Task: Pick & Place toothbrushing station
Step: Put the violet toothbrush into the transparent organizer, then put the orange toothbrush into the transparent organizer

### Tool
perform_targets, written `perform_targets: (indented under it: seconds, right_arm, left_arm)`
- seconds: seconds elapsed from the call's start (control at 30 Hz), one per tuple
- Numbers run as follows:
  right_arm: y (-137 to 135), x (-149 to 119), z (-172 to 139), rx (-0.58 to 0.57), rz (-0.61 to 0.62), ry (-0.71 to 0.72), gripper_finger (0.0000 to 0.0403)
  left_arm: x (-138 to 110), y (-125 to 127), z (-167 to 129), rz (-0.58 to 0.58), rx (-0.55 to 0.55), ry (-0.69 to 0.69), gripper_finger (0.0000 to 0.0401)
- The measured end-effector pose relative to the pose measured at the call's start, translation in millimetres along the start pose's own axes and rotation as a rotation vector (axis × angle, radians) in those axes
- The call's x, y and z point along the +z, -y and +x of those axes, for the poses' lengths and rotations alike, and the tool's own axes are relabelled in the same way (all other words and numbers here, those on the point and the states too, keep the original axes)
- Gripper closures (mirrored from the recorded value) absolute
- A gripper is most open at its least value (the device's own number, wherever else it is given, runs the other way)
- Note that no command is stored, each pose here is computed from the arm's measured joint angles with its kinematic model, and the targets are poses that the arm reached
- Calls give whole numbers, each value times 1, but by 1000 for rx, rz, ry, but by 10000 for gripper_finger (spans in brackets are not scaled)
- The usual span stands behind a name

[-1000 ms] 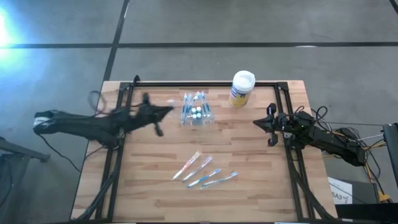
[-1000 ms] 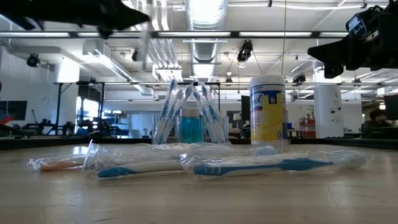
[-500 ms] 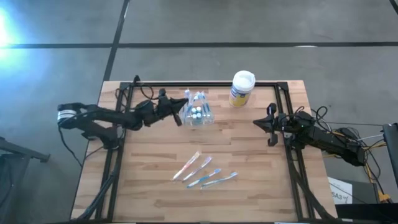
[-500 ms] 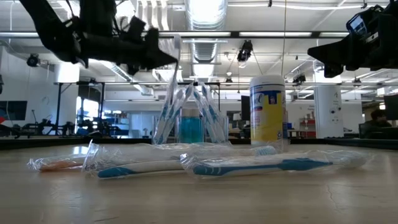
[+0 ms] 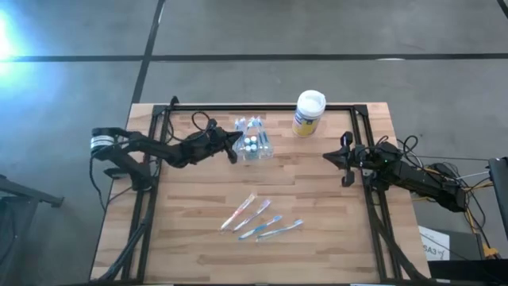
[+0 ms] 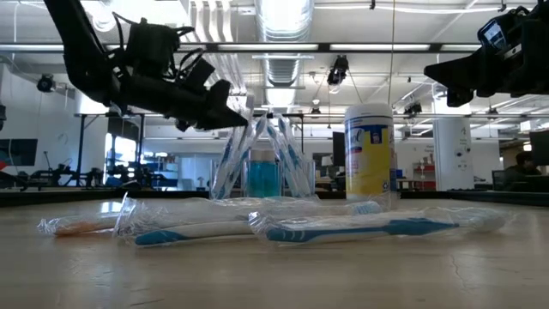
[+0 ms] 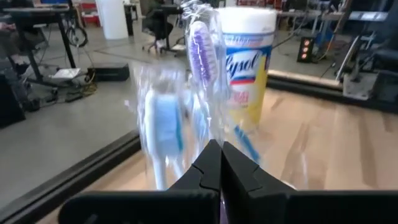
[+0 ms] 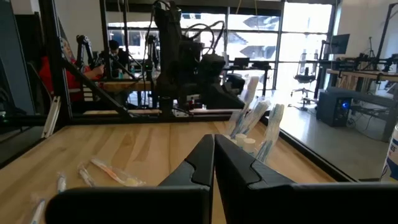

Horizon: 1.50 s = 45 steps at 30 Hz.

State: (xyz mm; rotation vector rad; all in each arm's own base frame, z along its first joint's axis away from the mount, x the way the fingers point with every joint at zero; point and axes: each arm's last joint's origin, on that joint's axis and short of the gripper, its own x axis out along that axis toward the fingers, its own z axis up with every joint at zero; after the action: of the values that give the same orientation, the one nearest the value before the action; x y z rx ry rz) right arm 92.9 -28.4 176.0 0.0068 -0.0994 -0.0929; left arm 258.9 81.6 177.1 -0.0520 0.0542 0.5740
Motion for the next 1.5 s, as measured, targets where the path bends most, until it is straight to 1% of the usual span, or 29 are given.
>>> perform_targets:
  seconds: [0.1,0.4,0.67,0.8,0.9,1.2,1.3,1.4,1.5]
  right_arm:
    - [0,0,0,0,1,0,394]
    - [0,0,0,0,-5,3,394]
    - [0,0,0,0,-8,3,394]
    - [0,0,0,0,-3,3,394]
    - [0,0,0,0,0,3,394]
    - [0,0,0,0,3,3,394]
    - [0,0,0,0,3,3,394]
    - [0,0,0,0,3,3,394]
    - [0,0,0,1,4,2,394]
  left_arm:
    - [-7,0,3,-1,18,-13,401]
    - [-30,-1,1,13,22,-72,401]
    - [-33,0,-2,15,17,-80,399]
    - [-33,0,-3,-25,9,-87,378]
    - [-33,1,-4,-48,-24,-97,355]
    - [-29,2,-5,-55,-46,-80,278]
    - [-22,2,-7,-61,-49,-62,264]
    - [-9,2,-13,-62,-62,-40,257]
    - [7,4,-25,-14,-101,-25,258]
